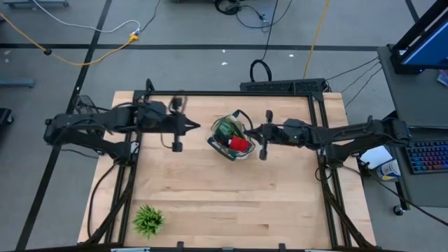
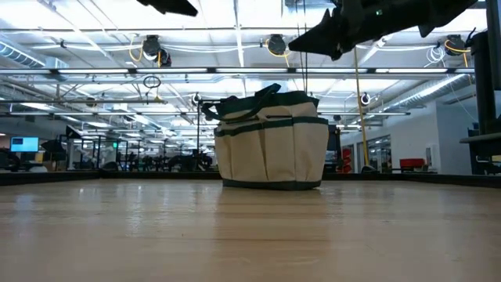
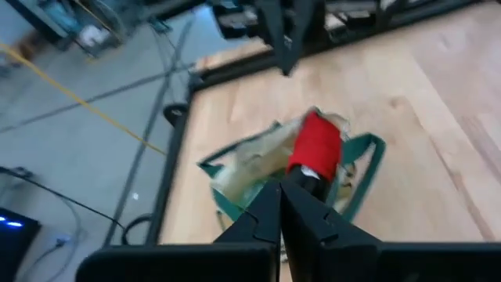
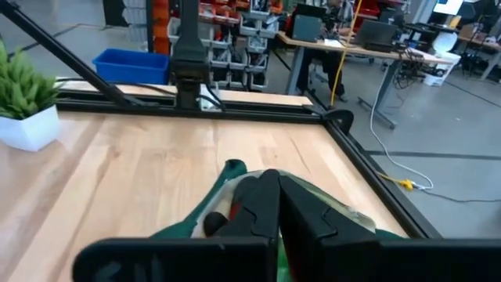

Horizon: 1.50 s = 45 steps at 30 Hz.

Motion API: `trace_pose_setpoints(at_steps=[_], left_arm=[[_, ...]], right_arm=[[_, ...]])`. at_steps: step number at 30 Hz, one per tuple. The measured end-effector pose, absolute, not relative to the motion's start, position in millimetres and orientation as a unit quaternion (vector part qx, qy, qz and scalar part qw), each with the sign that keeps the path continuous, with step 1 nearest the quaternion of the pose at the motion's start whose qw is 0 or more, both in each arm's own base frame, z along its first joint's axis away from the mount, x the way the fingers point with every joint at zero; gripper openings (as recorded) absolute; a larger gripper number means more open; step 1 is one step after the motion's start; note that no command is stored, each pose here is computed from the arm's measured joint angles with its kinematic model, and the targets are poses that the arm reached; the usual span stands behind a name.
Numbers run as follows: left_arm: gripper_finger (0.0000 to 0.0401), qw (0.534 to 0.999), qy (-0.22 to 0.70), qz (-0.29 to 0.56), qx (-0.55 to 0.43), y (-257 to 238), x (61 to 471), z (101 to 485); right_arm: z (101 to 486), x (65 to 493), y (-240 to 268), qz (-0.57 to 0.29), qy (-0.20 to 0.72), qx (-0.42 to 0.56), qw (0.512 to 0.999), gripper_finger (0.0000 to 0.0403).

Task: Pick & Place Garden tools in Gardening bag
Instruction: Return to Home Position

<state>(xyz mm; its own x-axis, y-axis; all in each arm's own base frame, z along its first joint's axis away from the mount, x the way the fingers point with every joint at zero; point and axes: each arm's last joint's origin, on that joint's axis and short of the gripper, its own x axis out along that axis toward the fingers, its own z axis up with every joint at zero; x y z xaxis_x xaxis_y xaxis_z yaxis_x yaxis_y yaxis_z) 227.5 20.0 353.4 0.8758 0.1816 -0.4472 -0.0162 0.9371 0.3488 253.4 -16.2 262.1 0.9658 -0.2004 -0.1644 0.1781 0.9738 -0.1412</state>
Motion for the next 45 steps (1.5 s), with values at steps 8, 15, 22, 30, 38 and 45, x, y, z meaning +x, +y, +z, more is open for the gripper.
trace_pose_setpoints(at_steps=[8, 15, 22, 30, 38, 45], left_arm=[[0.0003, 0.952, 0.225, 0.108, 0.177, 20, 187, 373], [0.0004, 0.953, 0.224, 0.118, 0.17, 18, 152, 380], [0.0004, 0.959, 0.183, 0.13, 0.174, 16, 121, 373], [0.0005, 0.968, 0.122, 0.169, 0.14, 15, 87, 331], [0.0012, 0.973, 0.071, 0.177, 0.127, 13, 67, 298], [0.001, 0.977, 0.031, 0.182, 0.104, 12, 53, 290]], right_arm=[[270, 246, -10, -0.085, 0.081, -0.063, 0.991, 0.0], [277, 236, -10, -0.088, 0.078, -0.053, 0.992, 0.0], [281, 228, -10, -0.088, 0.082, -0.036, 0.992, 0.0], [284, 220, -8, -0.085, 0.085, -0.02, 0.993, 0.0], [288, 211, -7, -0.084, 0.086, -0.026, 0.992, 0.0], [292, 202, -7, -0.081, 0.091, -0.026, 0.992, 0.0]])
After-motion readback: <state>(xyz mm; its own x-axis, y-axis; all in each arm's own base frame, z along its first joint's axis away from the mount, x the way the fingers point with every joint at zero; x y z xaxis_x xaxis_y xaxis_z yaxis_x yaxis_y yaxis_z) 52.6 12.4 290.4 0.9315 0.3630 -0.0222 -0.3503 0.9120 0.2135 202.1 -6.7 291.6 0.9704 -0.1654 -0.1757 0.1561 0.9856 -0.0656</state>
